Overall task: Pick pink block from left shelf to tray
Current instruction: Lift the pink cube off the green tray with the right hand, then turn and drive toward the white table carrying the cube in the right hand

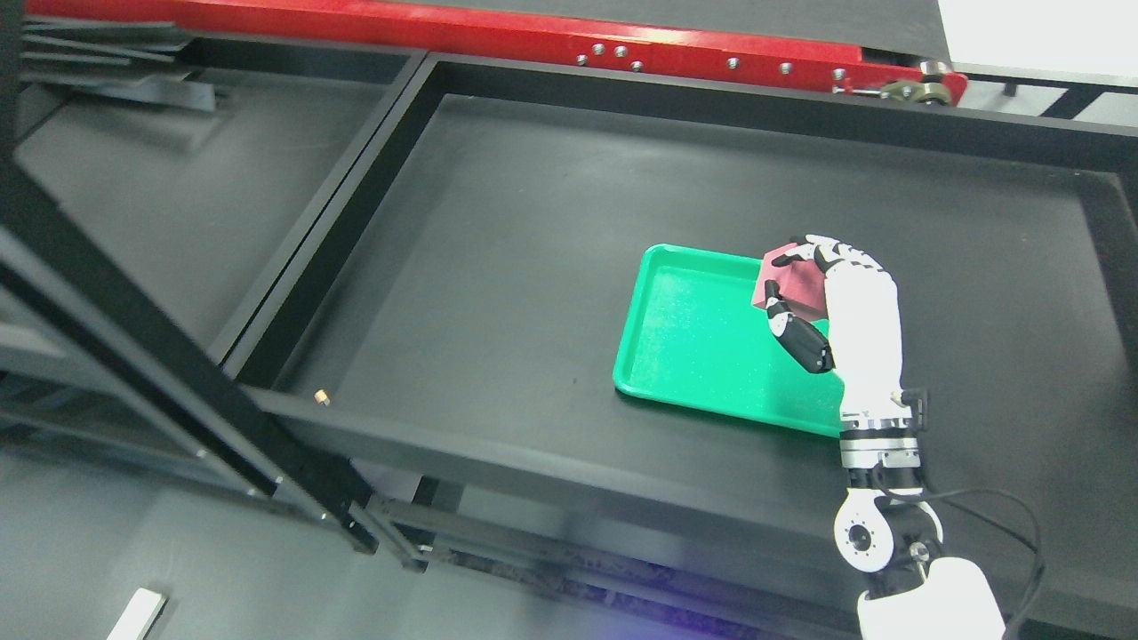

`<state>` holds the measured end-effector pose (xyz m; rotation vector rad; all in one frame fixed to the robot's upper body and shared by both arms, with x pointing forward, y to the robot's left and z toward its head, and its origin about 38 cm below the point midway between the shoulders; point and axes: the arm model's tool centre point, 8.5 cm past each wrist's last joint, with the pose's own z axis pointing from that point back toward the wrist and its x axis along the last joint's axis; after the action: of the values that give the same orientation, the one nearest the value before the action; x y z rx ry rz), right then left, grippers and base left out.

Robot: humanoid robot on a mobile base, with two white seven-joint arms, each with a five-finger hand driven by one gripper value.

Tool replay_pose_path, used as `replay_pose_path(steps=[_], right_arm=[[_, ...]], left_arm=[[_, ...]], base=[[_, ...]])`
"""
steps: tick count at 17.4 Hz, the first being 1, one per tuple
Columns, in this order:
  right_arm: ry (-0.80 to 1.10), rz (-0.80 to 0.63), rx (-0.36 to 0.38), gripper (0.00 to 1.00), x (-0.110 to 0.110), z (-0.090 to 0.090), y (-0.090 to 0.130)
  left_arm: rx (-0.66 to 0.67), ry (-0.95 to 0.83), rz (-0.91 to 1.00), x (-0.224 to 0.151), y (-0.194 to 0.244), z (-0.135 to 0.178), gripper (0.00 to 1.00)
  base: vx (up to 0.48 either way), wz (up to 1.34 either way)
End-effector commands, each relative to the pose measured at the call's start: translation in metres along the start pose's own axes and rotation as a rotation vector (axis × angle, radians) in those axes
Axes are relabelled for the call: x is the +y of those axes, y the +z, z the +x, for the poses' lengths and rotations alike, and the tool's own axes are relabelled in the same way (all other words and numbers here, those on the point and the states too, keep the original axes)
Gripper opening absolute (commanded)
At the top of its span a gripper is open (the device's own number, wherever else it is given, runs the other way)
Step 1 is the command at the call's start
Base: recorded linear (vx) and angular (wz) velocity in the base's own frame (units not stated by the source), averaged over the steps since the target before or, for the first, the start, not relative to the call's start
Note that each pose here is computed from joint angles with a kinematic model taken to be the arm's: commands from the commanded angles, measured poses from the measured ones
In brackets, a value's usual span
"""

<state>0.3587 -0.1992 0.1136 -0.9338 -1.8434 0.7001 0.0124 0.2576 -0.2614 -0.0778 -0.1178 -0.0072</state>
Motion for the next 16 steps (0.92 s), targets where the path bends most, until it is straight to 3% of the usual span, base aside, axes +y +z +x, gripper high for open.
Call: replay_pose_path(steps=[1,11,16], right_arm=[[0.016,-0.023,-0.011,0.03,-0.0104,-0.0029,-0.0049],[0.011,-0.026,-0.008,0.03,-0.011,-0.0035,-0.0049],[-0.003,-0.008,-0.026,0.03,-0.0045,0.0049,-0.0049]], left_arm=[[0.002,-0.002,0.015,0.0103,0.0021,-0.0069,1.0],[0.002,-0.002,0.015,0.0103,0.0021,-0.0069,1.0],[0.002,-0.002,0.015,0.0103,0.0021,-0.0069,1.0]], base=[[-0.217,0.33],[-0.201,0.53],[-0.2,0.63]])
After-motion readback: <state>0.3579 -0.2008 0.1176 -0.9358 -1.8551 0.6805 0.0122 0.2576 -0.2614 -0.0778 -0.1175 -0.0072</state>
